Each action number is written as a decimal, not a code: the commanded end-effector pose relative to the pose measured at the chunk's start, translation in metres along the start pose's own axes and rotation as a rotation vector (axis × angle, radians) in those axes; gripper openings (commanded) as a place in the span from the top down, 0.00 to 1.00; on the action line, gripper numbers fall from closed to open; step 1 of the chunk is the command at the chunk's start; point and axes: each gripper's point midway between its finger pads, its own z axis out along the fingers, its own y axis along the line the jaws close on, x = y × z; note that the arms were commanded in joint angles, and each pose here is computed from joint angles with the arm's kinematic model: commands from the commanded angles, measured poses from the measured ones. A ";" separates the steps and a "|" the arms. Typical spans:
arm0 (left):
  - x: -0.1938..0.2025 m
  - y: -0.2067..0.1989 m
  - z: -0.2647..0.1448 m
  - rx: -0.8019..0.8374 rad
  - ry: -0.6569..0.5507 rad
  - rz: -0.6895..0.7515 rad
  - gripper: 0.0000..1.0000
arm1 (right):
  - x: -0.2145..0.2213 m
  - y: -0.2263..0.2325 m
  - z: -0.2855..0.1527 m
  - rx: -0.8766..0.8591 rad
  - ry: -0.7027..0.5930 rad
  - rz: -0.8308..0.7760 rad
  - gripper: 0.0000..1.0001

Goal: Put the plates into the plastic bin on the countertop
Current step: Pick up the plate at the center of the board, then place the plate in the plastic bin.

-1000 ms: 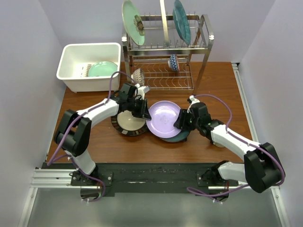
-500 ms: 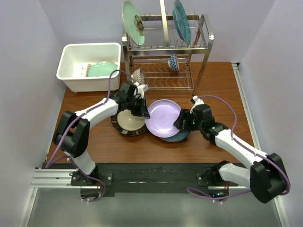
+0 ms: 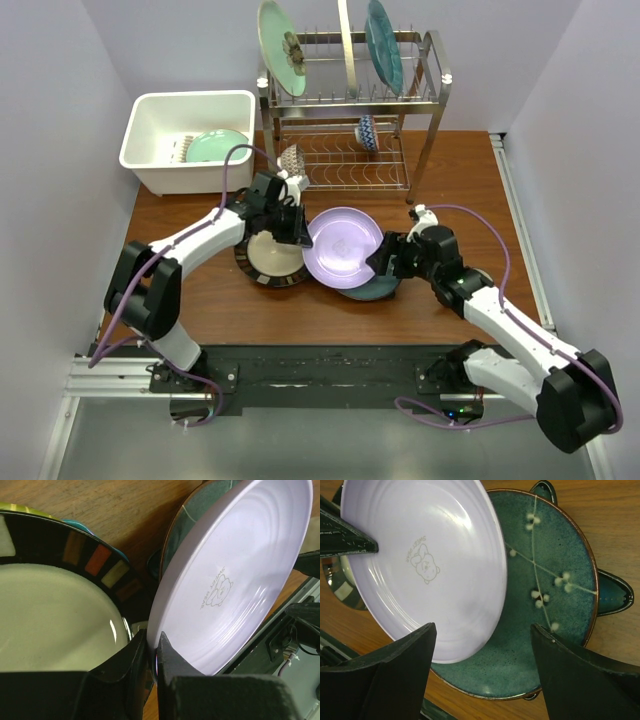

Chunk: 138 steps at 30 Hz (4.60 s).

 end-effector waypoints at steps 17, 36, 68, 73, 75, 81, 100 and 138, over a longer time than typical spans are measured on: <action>-0.046 0.006 -0.064 0.016 -0.187 0.008 1.00 | -0.008 0.020 -0.007 -0.109 -0.042 -0.039 0.15; -0.067 0.020 -0.098 -0.024 -0.277 0.008 1.00 | -0.006 0.019 -0.003 -0.105 -0.018 -0.060 0.11; -0.097 0.074 -0.195 -0.155 -0.539 -0.086 1.00 | 0.004 0.016 -0.002 -0.117 -0.011 -0.061 0.02; -0.098 0.094 -0.216 -0.178 -0.596 -0.140 1.00 | 0.006 0.013 0.000 -0.110 -0.010 -0.053 0.01; -0.098 0.102 -0.225 -0.173 -0.623 -0.159 1.00 | 0.007 0.012 0.000 -0.106 -0.006 -0.053 0.01; -0.103 0.117 -0.244 -0.174 -0.697 -0.207 1.00 | 0.007 0.011 0.002 -0.100 -0.007 -0.048 0.01; -0.141 0.152 -0.285 -0.233 -0.881 -0.314 1.00 | 0.011 0.007 0.004 -0.084 0.008 -0.059 0.01; -0.246 0.231 -0.290 -0.217 -0.959 -0.458 1.00 | 0.006 0.009 0.014 -0.078 0.041 -0.083 0.01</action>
